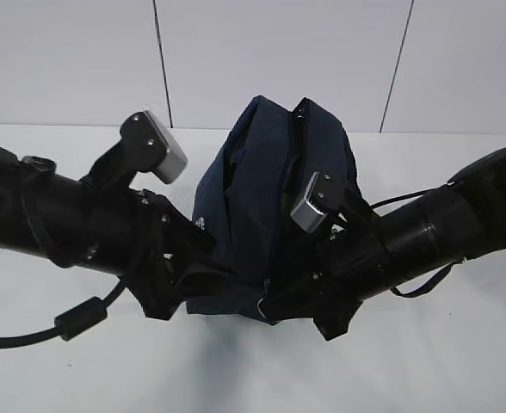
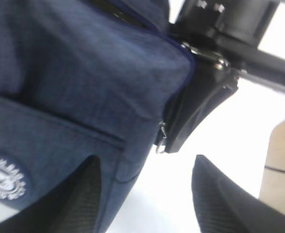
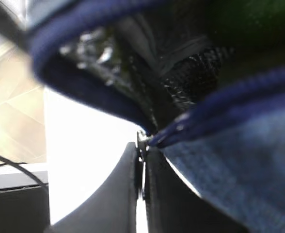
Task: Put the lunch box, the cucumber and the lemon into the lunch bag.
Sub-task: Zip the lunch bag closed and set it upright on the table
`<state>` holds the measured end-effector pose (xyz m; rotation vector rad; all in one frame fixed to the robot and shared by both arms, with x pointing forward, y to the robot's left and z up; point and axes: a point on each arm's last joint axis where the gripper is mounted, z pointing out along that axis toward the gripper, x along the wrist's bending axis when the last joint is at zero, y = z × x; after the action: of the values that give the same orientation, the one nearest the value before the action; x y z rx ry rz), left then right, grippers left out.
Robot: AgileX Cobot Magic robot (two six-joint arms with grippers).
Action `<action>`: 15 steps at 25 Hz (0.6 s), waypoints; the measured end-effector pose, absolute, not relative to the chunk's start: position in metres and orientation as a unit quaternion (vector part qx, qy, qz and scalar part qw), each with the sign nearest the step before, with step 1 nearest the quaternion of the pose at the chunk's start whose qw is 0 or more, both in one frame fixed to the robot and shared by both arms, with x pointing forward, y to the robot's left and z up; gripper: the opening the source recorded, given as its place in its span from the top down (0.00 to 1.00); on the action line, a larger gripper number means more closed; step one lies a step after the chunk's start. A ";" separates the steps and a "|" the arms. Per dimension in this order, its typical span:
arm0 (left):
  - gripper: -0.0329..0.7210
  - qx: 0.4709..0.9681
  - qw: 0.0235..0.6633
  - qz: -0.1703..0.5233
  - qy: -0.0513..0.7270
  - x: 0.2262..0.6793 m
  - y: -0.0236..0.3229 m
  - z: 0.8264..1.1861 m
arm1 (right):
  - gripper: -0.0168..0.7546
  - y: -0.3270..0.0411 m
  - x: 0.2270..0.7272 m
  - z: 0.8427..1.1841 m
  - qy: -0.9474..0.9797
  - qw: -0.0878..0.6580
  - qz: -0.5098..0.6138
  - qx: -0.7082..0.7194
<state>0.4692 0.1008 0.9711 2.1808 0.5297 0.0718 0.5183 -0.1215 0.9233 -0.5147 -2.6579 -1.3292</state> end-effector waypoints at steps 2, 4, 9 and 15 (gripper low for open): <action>0.40 0.883 0.422 0.035 0.203 0.467 0.095 0.964 | 0.95 -0.122 0.518 0.923 -0.881 0.063 -0.438 -0.168; 0.40 0.886 0.416 0.040 0.201 0.467 0.091 0.959 | 0.95 -0.122 0.519 0.923 -0.880 0.064 -0.438 -0.171; 0.40 0.881 0.416 0.060 0.214 0.471 0.090 0.957 | 0.95 -0.121 0.517 0.924 -0.880 0.068 -0.439 -0.167; 0.45 0.879 0.411 0.054 0.235 0.474 0.089 0.949 | 0.95 -0.121 0.517 0.924 -0.880 0.070 -0.439 -0.166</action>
<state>0.4743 0.0889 0.9488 2.2121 0.5911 0.1362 0.5171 -0.1212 0.9238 -0.5000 -2.6476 -1.3212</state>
